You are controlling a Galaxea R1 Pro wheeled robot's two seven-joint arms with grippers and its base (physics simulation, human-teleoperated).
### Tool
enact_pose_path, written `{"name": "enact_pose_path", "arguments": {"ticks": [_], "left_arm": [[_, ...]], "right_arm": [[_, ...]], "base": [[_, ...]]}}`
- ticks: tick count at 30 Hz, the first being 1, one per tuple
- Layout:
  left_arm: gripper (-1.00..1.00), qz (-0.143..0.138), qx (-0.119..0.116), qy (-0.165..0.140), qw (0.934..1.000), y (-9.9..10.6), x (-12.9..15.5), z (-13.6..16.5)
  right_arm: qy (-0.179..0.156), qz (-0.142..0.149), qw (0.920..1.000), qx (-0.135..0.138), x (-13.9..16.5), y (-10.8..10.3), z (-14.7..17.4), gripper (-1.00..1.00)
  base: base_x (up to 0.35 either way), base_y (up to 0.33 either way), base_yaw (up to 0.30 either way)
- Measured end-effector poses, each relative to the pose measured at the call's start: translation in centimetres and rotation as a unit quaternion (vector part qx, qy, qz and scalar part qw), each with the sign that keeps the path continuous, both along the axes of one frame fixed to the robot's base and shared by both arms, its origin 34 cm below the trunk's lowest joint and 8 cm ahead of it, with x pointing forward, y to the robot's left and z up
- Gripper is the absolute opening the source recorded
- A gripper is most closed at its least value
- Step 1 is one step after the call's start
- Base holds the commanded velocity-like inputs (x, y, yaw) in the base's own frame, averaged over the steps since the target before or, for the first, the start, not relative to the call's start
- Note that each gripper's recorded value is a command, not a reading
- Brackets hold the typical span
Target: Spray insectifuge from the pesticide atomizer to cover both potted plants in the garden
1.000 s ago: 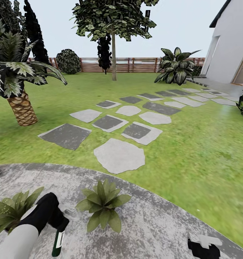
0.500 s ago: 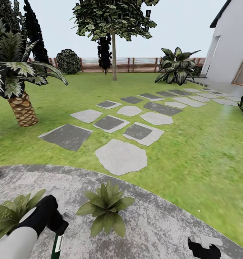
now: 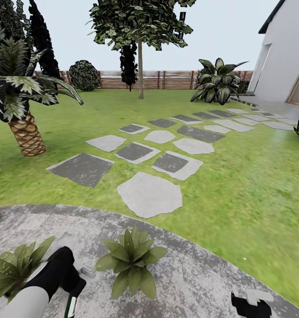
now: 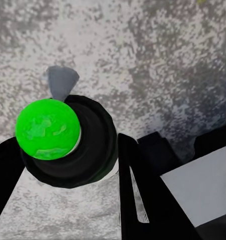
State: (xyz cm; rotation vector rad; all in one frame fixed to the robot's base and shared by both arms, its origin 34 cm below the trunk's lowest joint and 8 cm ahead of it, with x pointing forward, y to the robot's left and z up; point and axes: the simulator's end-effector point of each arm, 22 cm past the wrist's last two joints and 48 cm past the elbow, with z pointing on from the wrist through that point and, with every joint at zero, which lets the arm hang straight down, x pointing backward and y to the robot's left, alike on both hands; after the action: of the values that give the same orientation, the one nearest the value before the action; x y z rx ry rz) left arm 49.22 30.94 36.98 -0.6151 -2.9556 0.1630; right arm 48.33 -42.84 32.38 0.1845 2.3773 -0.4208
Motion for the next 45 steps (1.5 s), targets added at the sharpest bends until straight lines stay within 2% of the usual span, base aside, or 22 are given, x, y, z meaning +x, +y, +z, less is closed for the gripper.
{"name": "enact_pose_path", "arguments": {"ticks": [2, 6, 18, 19, 21, 26, 27, 30, 37, 39, 42, 45], "left_arm": [[-1.0, -0.005, -0.003, 0.0, 1.0, -0.8, 0.0, -0.1], [-1.0, -0.009, -0.003, -0.004, 0.9999, -1.0, 0.3, 0.1], [-1.0, -0.005, 0.003, -0.005, 1.0, -0.1, 0.6, -2.4], [-1.0, -0.004, 0.003, -0.008, 1.0, -0.1, 0.9, -2.4], [-1.0, -0.003, 0.001, -0.027, 0.9996, -0.1, 3.5, -1.5], [-1.0, -0.001, 0.004, -0.042, 0.9991, 0.2, 5.5, -1.1], [-1.0, 0.0, 0.009, -0.045, 0.999, 0.8, 5.8, -0.8], [-1.0, 0.005, 0.012, -0.039, 0.9991, 2.2, 5.3, -0.8], [-1.0, 0.007, -0.007, -0.027, 0.9996, 1.6, 4.5, -1.0], [-1.0, 0.004, -0.011, -0.024, 0.9996, 1.1, 4.2, -1.2], [-1.0, -0.012, -0.019, 0.011, 0.9997, -0.8, 1.4, -3.0], [-1.0, -0.024, -0.026, 0.03, 0.9989, -2.5, -0.6, -4.1]], "right_arm": [[0.0, 0.0, 1.0, 0.0, 0.0, 0.0, 0.0, 1.0], [0.0, -0.001, 1.0, 0.001, 0.0, 0.1, 0.0, 1.0], [0.007, -0.002, 1.0, 0.001, -1.0, 0.1, -3.2, 1.0], [0.008, -0.002, 1.0, 0.0, -1.1, 0.0, -3.5, 1.0], [0.008, -0.002, 1.0, -0.001, -1.3, -0.2, -3.9, 1.0], [0.008, -0.002, 1.0, -0.002, -1.5, -0.3, -4.7, 1.0], [0.008, -0.002, 1.0, -0.002, -1.5, -0.3, -4.7, 1.0], [0.009, -0.001, 1.0, -0.002, -1.5, -0.3, -4.8, 1.0], [0.009, -0.001, 1.0, -0.002, -1.5, -0.3, -4.7, 1.0], [0.008, -0.001, 1.0, -0.002, -1.5, -0.3, -4.7, 1.0], [0.009, -0.002, 1.0, -0.002, -1.5, -0.3, -4.8, 1.0], [0.009, -0.002, 1.0, -0.002, -1.5, -0.3, -4.8, 1.0]], "base": [[0.005, 0.001, 0.0], [0.001, 0.0, 0.0], [0.0, 0.0, 0.0], [0.0, 0.0, 0.0], [0.0, 0.0, 0.0], [0.0, 0.0, 0.0], [0.0, 0.0, 0.0], [0.0, 0.0, 0.0], [0.065, 0.044, 0.0], [0.049, 0.03, 0.0], [0.009, 0.006, 0.0], [0.002, 0.001, 0.0]]}}
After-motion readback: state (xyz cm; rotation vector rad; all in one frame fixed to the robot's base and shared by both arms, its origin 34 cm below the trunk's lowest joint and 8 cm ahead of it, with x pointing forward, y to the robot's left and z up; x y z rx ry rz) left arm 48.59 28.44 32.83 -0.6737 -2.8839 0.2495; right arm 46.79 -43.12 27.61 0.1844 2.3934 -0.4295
